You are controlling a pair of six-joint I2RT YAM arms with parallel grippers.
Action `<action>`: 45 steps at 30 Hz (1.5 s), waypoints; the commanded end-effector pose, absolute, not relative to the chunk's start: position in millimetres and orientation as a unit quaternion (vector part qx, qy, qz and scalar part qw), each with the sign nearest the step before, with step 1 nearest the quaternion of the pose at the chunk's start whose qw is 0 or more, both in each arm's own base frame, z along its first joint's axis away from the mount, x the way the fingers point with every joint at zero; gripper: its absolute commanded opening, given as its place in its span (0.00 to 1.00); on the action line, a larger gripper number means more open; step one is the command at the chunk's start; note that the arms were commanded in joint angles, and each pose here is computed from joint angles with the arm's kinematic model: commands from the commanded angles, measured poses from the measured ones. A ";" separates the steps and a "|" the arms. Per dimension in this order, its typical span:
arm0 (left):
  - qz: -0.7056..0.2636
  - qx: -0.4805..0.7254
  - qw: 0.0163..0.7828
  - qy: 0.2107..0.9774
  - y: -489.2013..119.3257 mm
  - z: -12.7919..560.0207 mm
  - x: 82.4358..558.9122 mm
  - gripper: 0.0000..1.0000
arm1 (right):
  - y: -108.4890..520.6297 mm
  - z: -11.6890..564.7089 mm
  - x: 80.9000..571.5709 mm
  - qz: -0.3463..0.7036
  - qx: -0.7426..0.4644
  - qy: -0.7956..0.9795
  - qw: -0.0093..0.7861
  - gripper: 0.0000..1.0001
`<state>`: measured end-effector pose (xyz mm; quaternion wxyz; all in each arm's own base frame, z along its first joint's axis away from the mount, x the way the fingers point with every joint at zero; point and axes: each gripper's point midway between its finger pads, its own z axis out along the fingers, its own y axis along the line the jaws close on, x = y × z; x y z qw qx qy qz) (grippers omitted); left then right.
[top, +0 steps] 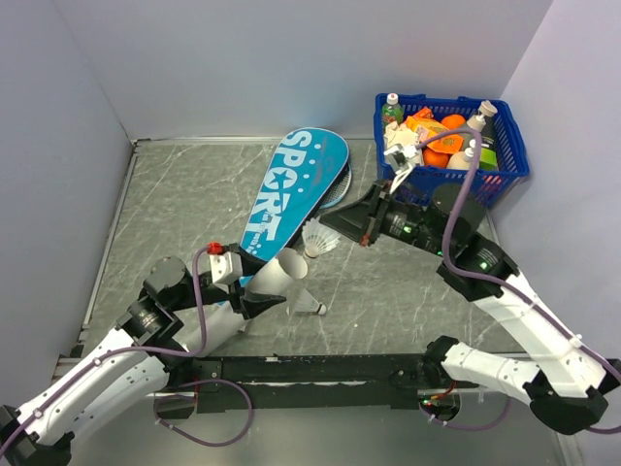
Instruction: Pack up the badminton gear
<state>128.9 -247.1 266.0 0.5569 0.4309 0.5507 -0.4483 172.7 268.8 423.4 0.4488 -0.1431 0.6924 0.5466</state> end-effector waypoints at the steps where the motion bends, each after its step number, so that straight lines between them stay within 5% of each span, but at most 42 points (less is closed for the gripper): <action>1: -0.460 0.437 0.575 0.516 -248.2 279.8 122.4 0.01 | 289.3 437.9 166.0 0.586 -0.154 0.664 0.440 0.00; 26: -0.452 0.424 0.604 0.501 -240.1 293.4 120.4 0.01 | 323.8 368.9 143.1 0.535 -0.177 0.725 0.395 0.00; 45: -0.451 0.424 0.602 0.505 -240.6 292.8 121.5 0.01 | 378.5 311.0 107.4 0.417 -0.349 0.796 0.266 0.00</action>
